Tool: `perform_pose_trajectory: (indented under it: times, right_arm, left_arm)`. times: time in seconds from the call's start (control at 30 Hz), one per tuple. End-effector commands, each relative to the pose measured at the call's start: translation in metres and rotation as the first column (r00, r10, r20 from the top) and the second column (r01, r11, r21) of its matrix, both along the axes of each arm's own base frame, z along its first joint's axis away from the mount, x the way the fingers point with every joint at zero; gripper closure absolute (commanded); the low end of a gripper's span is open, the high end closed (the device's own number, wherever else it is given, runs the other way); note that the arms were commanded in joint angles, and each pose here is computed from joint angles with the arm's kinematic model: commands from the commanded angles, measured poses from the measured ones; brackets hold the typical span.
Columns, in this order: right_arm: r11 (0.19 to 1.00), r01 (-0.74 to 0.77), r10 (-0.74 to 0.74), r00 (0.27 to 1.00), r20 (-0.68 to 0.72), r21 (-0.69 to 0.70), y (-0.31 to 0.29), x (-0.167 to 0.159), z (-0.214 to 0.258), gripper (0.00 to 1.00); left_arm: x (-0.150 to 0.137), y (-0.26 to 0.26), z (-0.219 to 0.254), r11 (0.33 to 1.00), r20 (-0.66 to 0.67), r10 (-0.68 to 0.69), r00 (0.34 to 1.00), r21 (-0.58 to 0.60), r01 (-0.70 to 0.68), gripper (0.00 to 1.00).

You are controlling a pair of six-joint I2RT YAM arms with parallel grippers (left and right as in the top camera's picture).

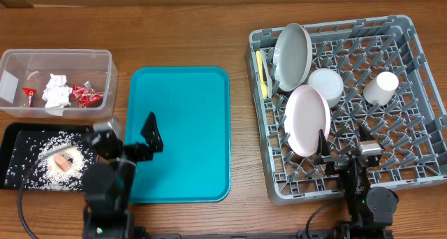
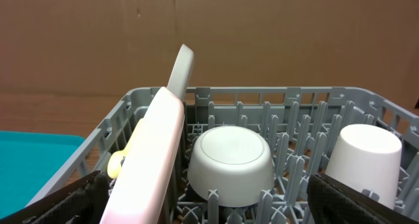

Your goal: Sort waste into correct bins and load items into the dishwasher rack

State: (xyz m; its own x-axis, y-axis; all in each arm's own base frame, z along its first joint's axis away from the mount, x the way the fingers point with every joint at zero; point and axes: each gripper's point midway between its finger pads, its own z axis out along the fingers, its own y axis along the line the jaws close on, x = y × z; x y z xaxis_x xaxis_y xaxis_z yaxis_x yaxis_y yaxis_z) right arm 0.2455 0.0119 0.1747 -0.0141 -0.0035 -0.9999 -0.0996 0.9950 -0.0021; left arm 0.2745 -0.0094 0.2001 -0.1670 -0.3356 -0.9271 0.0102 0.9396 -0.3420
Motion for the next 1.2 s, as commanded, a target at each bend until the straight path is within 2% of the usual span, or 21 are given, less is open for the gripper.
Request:
perform_pose_trajectory:
  times: [0.0, 0.13, 0.37, 0.57, 0.77, 1.17]
  right_arm:
    - [1.000, 0.019, -0.019, 1.000, 0.002, 0.003, -0.004, 0.000, -0.002, 0.00]
    - [1.000, 0.019, -0.019, 1.000, 0.002, 0.003, -0.004, 0.000, -0.002, 0.00]
    - [1.000, 0.019, -0.019, 1.000, 0.002, 0.003, -0.004, 0.000, -0.002, 0.00]
    - [1.000, 0.019, -0.019, 1.000, 0.002, 0.003, -0.003, 0.000, -0.002, 0.00]
    - [1.000, 0.019, -0.019, 1.000, 0.002, 0.003, -0.004, 0.000, -0.002, 0.00]
    - [1.000, 0.019, -0.019, 1.000, 0.002, 0.003, -0.004, 0.000, -0.002, 0.00]
  left_arm:
    - [-0.010, -0.002, -0.012, 1.000, 0.069, -0.009, 0.998, 0.019, 0.008, 0.00]
    - [-0.017, 0.006, -0.019, 0.999, 0.139, 0.041, 0.989, -0.023, -0.038, 0.00]
    - [-0.025, 0.016, -0.013, 0.994, 0.199, 0.109, 0.974, -0.016, -0.108, 0.00]
    - [-0.029, 0.020, -0.044, 0.991, 0.082, 0.131, 0.988, 0.025, -0.133, 0.00]
    - [-0.029, 0.018, -0.043, 0.983, 0.090, 0.100, 0.991, 0.144, -0.112, 0.00]
    - [-0.029, 0.018, -0.042, 0.982, 0.092, 0.099, 0.991, 0.150, -0.112, 0.00]
